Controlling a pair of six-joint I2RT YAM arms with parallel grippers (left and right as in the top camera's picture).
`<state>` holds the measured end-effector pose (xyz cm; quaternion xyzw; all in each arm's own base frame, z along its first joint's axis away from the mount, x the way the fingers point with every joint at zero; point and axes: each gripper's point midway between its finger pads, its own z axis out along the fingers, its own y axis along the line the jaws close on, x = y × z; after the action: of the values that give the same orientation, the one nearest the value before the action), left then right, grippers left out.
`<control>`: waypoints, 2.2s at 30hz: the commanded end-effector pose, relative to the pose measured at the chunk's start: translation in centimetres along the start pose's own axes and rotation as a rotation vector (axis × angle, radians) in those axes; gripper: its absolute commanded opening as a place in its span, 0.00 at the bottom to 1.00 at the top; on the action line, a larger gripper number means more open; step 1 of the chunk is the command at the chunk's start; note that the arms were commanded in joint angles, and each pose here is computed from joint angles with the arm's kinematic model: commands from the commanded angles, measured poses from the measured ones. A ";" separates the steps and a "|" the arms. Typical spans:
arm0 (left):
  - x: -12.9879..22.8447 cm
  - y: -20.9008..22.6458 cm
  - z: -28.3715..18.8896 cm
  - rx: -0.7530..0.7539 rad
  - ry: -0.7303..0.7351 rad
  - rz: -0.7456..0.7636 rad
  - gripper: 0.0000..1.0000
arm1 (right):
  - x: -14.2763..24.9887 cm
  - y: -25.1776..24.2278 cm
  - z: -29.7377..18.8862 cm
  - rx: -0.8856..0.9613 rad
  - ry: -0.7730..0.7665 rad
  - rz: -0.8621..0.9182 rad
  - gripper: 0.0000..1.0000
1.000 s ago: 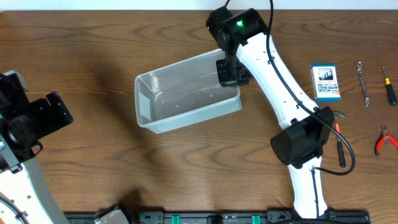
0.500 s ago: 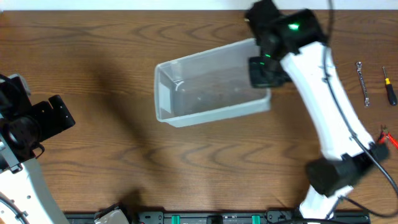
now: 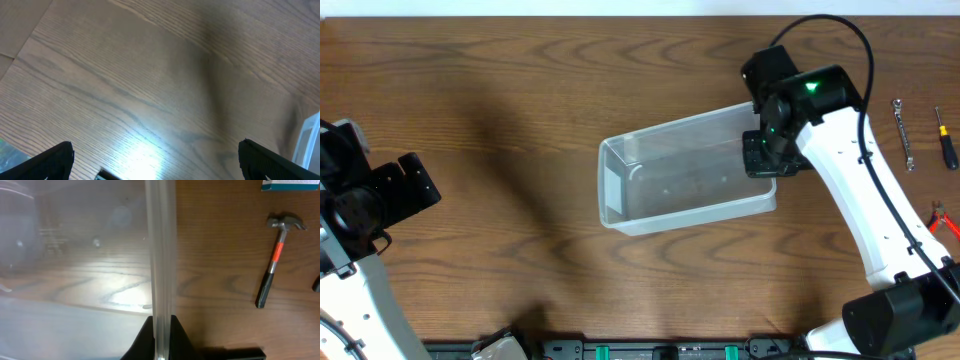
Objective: Pack container
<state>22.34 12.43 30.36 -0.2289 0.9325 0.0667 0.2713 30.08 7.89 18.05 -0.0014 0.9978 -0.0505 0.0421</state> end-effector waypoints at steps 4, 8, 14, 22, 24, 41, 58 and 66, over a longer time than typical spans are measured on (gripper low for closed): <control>-0.1 -0.1 -0.2 0.008 0.000 -0.014 0.98 | -0.1 -2.0 1.9 -0.018 0.002 -0.011 0.01; 0.0 -0.1 -0.2 0.009 0.003 -0.014 0.98 | -0.1 -2.2 3.6 -0.059 0.014 -0.003 0.01; 0.2 -0.1 -0.2 0.009 0.011 -0.015 0.98 | 0.4 -1.6 5.8 -0.093 0.031 0.004 0.01; 0.6 -0.1 -0.2 0.009 0.026 -0.018 0.98 | 1.6 -1.6 8.3 -0.086 0.065 0.021 0.01; 0.6 -0.1 -0.2 0.009 0.026 -0.018 0.98 | 1.7 -1.8 8.8 -0.085 0.069 0.027 0.01; 0.5 -0.1 -0.2 0.009 0.025 -0.018 0.98 | 1.7 -6.3 9.8 -0.067 0.089 0.191 0.01; 0.3 -0.1 -0.2 0.009 0.016 -0.018 0.98 | 0.5 -4.5 9.7 -0.150 0.030 0.003 0.01; 0.3 -0.1 -0.2 0.008 0.014 -0.018 0.98 | 0.4 -4.5 9.7 -0.151 0.026 -0.009 0.01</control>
<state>21.94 12.19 30.07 -0.2298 0.9355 0.0636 0.2609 30.82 2.05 8.63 0.0136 0.9994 0.0207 0.0248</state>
